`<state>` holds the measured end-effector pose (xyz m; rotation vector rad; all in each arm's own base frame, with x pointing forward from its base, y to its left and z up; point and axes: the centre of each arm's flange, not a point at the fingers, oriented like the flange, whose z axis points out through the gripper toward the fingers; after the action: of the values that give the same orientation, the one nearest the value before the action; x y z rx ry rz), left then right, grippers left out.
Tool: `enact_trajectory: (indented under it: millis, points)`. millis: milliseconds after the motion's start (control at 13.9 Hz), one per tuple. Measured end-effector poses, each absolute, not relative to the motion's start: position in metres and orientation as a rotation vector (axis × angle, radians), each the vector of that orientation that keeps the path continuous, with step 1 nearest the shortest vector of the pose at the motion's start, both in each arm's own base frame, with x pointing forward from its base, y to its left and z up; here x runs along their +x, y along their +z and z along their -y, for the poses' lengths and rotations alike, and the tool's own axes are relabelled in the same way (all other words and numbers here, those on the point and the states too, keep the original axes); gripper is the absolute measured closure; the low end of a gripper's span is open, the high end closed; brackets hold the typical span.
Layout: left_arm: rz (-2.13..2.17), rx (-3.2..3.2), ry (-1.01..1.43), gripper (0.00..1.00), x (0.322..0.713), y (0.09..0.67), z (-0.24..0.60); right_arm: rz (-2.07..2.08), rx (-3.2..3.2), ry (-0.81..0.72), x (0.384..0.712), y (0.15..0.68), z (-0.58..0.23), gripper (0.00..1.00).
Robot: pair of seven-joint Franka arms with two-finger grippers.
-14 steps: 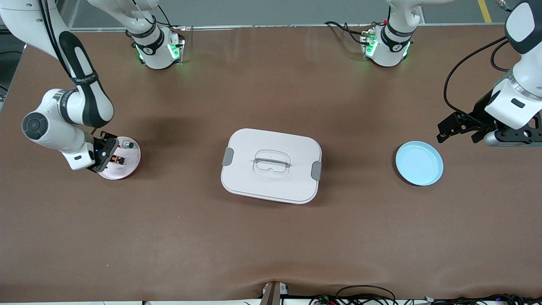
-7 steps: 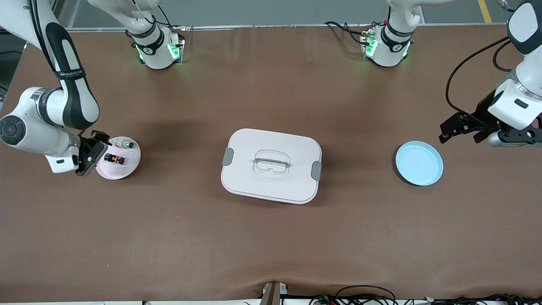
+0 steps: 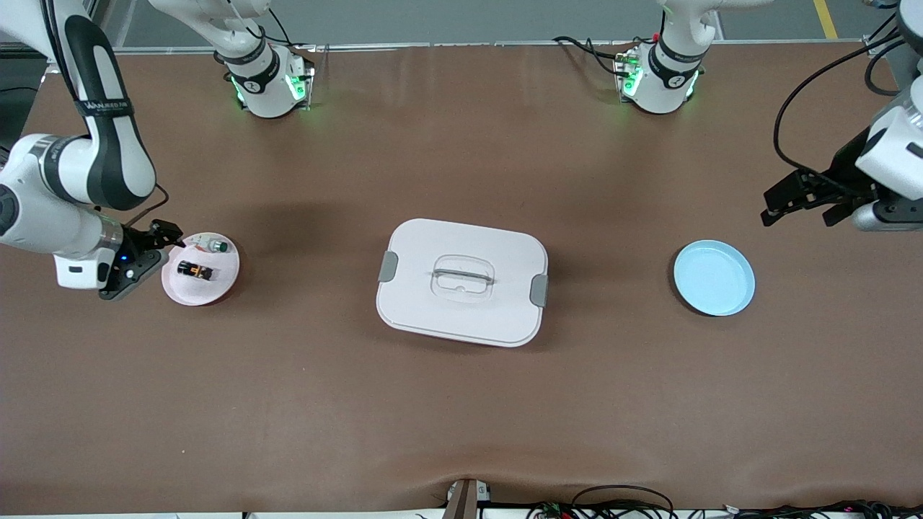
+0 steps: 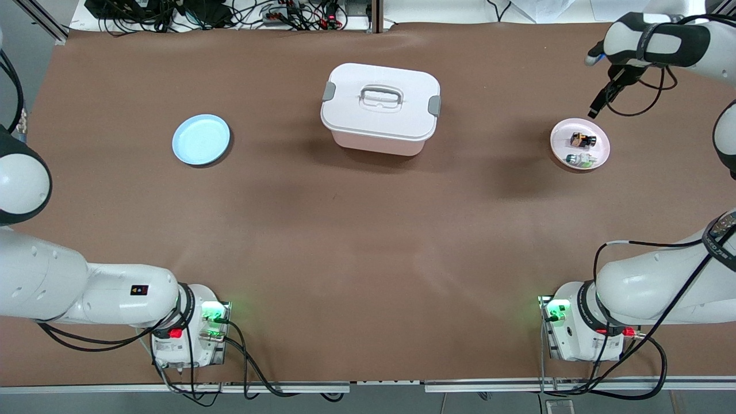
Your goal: Transfer orange switch to right arm and place
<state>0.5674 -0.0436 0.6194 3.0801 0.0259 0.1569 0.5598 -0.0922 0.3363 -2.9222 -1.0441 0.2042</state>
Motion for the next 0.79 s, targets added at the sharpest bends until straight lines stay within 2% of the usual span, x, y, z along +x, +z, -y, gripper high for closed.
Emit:
enact_trajectory:
  millis: [287,789]
  points:
    - [-0.008,3.106,0.148,0.00,0.563,0.634,0.046,0.940,-2.970,0.178,0.562,0.375,0.089,0.00]
    - [0.002,3.109,0.107,0.00,0.573,0.620,0.050,0.600,-3.050,0.239,0.562,0.428,0.082,0.00]
